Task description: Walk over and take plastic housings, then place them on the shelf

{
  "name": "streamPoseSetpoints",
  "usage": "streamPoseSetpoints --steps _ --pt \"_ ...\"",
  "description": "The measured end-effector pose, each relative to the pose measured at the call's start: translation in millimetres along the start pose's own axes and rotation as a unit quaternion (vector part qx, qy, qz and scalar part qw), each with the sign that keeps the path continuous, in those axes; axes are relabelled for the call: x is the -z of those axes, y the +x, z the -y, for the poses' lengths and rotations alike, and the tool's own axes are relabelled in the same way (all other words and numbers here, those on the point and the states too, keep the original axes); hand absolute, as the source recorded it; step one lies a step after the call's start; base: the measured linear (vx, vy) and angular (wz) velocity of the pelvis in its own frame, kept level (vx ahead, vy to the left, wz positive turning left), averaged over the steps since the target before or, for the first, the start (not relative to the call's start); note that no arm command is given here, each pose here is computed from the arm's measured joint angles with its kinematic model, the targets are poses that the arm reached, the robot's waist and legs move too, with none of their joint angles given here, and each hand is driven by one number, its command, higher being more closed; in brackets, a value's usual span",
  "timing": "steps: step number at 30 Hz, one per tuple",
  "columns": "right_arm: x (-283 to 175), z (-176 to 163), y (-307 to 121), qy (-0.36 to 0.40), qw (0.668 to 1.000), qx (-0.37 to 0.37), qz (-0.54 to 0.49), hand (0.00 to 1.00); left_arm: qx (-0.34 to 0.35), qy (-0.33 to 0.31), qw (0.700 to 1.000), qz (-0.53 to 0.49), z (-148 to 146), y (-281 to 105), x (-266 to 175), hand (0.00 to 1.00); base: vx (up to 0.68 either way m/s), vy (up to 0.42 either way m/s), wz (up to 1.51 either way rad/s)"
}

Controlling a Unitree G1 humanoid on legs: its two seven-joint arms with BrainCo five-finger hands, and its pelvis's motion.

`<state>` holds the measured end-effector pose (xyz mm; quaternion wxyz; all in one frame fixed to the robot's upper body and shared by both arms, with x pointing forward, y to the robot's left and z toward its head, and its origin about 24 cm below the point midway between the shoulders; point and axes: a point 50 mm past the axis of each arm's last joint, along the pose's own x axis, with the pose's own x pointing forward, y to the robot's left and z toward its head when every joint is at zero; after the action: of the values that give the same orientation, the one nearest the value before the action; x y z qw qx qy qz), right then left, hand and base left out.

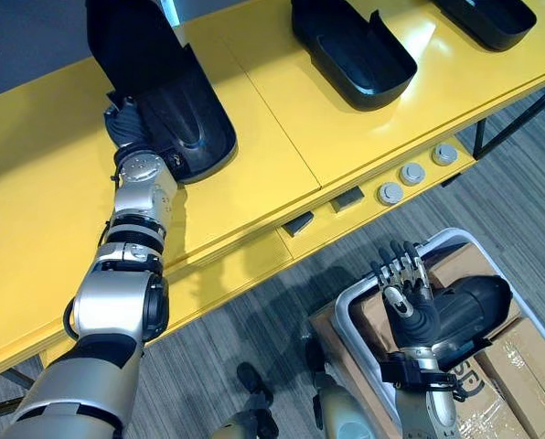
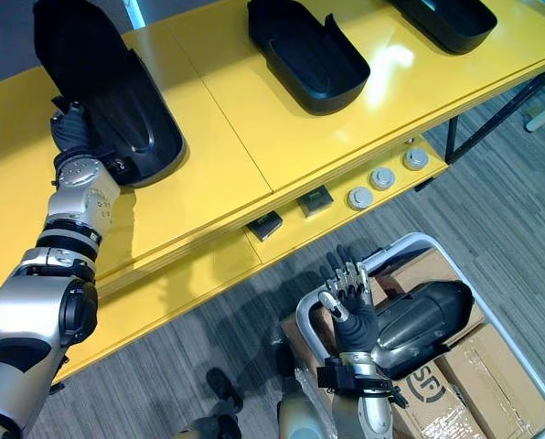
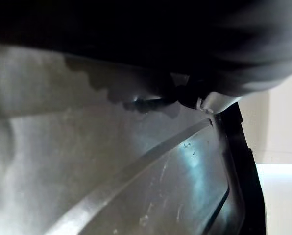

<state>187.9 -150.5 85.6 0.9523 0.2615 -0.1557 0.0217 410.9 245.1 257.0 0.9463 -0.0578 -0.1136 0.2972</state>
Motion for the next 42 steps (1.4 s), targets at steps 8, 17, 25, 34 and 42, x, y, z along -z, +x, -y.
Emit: streamPoseSetpoints --steps 8,17,25,34,42 --pt "1.9 -0.2 -0.5 0.0 1.0 -0.009 -0.006 0.0 0.009 0.02 1.0 0.0 -3.8 2.6 0.0 0.0 0.0 0.0 0.0" --pt "6.9 0.1 -1.4 0.002 0.999 -0.024 -0.022 0.0 0.021 0.076 0.997 -0.006 -4.9 1.6 9.1 0.0 0.01 0.012 0.06" --pt "11.7 2.9 -2.6 0.0 0.999 -0.025 -0.04 0.0 0.027 0.088 0.996 -0.009 -4.2 -1.4 16.7 0.0 0.01 0.019 0.11" --pt "-5.5 0.9 25.0 -0.087 0.996 -0.033 0.016 1.0 0.085 -0.004 0.995 0.045 21.5 -34.6 16.3 0.0 0.02 0.016 0.12" --pt "6.3 6.0 54.4 -0.186 0.982 -0.009 0.018 1.0 0.059 -0.07 0.985 0.146 -23.9 -128.4 44.9 0.0 -0.03 0.001 0.19"
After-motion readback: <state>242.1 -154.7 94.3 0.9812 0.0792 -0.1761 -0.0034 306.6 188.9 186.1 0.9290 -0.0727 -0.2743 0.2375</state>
